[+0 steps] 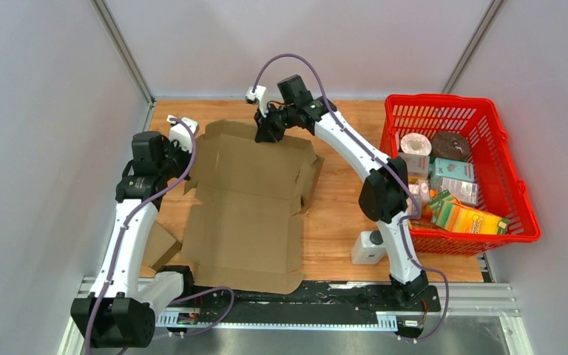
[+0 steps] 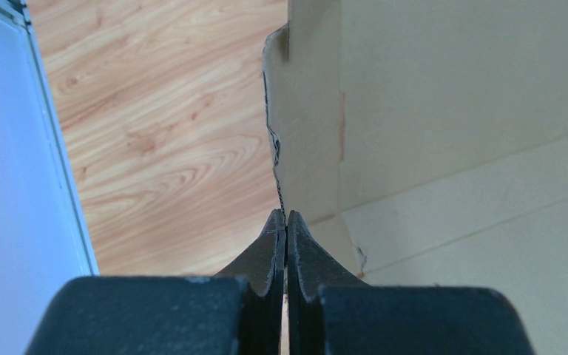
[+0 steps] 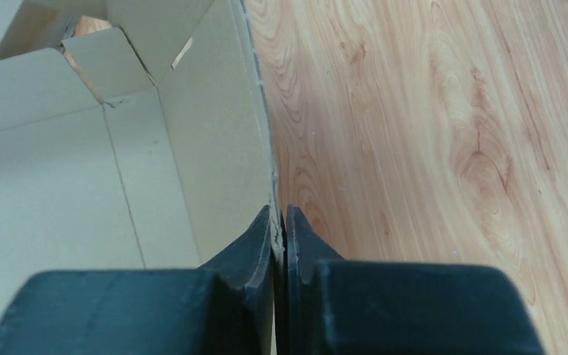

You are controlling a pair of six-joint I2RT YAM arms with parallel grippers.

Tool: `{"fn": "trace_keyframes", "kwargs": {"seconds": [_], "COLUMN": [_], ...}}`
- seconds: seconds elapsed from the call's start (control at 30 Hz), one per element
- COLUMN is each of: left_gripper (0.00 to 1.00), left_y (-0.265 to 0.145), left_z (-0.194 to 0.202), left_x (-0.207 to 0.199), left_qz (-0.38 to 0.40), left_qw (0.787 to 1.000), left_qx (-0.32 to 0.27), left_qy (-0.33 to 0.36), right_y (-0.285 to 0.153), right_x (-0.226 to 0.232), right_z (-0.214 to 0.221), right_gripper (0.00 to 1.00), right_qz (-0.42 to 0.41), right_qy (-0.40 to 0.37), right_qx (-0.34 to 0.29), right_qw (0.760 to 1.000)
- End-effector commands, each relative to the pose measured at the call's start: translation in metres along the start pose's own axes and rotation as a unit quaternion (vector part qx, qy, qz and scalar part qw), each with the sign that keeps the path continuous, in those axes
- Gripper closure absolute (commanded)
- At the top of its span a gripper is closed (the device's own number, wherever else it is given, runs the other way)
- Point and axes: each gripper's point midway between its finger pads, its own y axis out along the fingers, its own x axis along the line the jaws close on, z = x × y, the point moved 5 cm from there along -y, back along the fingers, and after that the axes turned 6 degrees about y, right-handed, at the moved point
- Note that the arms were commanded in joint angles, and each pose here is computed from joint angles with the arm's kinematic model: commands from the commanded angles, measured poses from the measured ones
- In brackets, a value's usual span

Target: Fold the paper box

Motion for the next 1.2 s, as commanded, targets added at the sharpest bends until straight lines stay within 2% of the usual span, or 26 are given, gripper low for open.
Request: {"fn": "trace_keyframes", "kwargs": {"seconds": [0.0,0.07,0.1,0.13,0.2,0.23,0.27,0.3,0.33,0.4,0.43,0.47,0.5,0.53,0.6,0.67,0.7,0.77,0.9,1.0,1.03,1.1,1.17], "left_gripper": [1.0,0.9,0.83,0.71,0.6,0.42,0.42,0.42,0.41,0.43,0.44,0.47,0.56,0.6,0.71,0.75,0.81,0.86,0.87,0.9,0.91,0.91,0.9], "left_y": [0.008,0.009,0.005,-0.001,-0.017,-0.024,-0.032,-0.037,-0.041,-0.035,-0.038,-0.016,-0.007,0.008,0.026,0.046,0.053,0.064,0.077,0.075,0.07,0.071,0.081], "left_z": [-0.029,-0.026,-0.025,-0.031,-0.047,-0.058,-0.073,-0.083,-0.096,-0.124,-0.143,-0.142,-0.145,-0.161,-0.16,-0.16,-0.157,-0.152,-0.138,-0.136,-0.143,-0.137,-0.137], "left_x": [0.014,0.014,0.017,0.018,0.006,0.004,0.002,0.0,0.0,-0.012,-0.013,-0.013,-0.012,-0.014,-0.006,-0.001,-0.001,-0.012,-0.034,-0.072,-0.079,-0.103,-0.111], "left_qz": [-0.03,-0.043,-0.067,-0.071,-0.046,-0.034,-0.028,-0.019,-0.01,0.038,0.046,0.033,0.021,0.022,-0.01,-0.048,-0.06,-0.053,-0.059,0.009,0.026,0.065,0.082], "left_qw": [0.997,0.997,0.993,0.991,0.985,0.98,0.973,0.958,0.95,0.935,0.933,0.943,0.954,0.959,0.964,0.968,0.968,0.972,0.977,0.98,0.976,0.97,0.967], "left_qx": [-0.068,-0.058,-0.052,-0.058,-0.095,-0.12,-0.158,-0.177,-0.199,-0.233,-0.251,-0.215,-0.199,-0.184,-0.149,-0.125,-0.112,-0.084,-0.064,-0.064,-0.089,-0.091,-0.095], "left_qy": [-0.005,-0.033,-0.076,-0.093,-0.139,-0.153,-0.168,-0.223,-0.242,-0.266,-0.253,-0.252,-0.224,-0.214,-0.22,-0.214,-0.214,-0.214,-0.193,-0.191,-0.195,-0.214,-0.224], "right_y": [-0.044,-0.054,-0.055,-0.064,-0.066,-0.073,-0.074,-0.075,-0.074,-0.077,-0.078,-0.079,-0.079,-0.079,-0.081,-0.082,-0.082,-0.083,-0.085,-0.085,-0.083,-0.082,-0.082], "right_x": [0.023,0.019,0.019,0.025,0.031,0.038,0.041,0.041,0.041,0.05,0.052,0.055,0.056,0.057,0.057,0.058,0.059,0.059,0.058,0.056,0.055,0.057,0.061], "right_z": [-0.05,-0.046,-0.04,-0.038,-0.023,-0.024,-0.021,-0.02,-0.012,-0.013,-0.013,-0.014,-0.013,-0.012,-0.011,-0.01,-0.011,-0.013,-0.014,-0.014,-0.013,-0.014,-0.014], "right_gripper": [0.96,1.0,1.0,1.0,1.0,1.0,1.0,1.0,1.0,1.0,1.0,1.0,1.0,1.0,1.0,1.0,1.0,1.0,1.0,1.0,1.0,1.0,1.0], "right_qz": [-0.003,0.039,0.048,0.05,0.05,0.052,0.054,0.063,0.079,0.079,0.078,0.075,0.073,0.073,0.074,0.076,0.076,0.078,0.083,0.087,0.087,0.08,0.068], "right_qy": [-0.006,0.009,0.02,0.025,0.042,0.044,0.046,0.046,0.05,0.039,0.036,0.031,0.03,0.03,0.03,0.031,0.03,0.029,0.028,0.027,0.029,0.031,0.034], "right_qx": [-0.065,-0.046,-0.034,-0.028,-0.006,-0.007,-0.004,-0.008,0.003,0.003,0.006,0.006,0.006,0.007,0.009,0.011,0.007,0.005,0.005,0.003,0.004,0.004,0.001], "right_qw": [0.998,0.998,0.998,0.998,0.998,0.998,0.997,0.997,0.996,0.996,0.996,0.997,0.997,0.997,0.997,0.997,0.997,0.996,0.996,0.996,0.996,0.996,0.997]}}
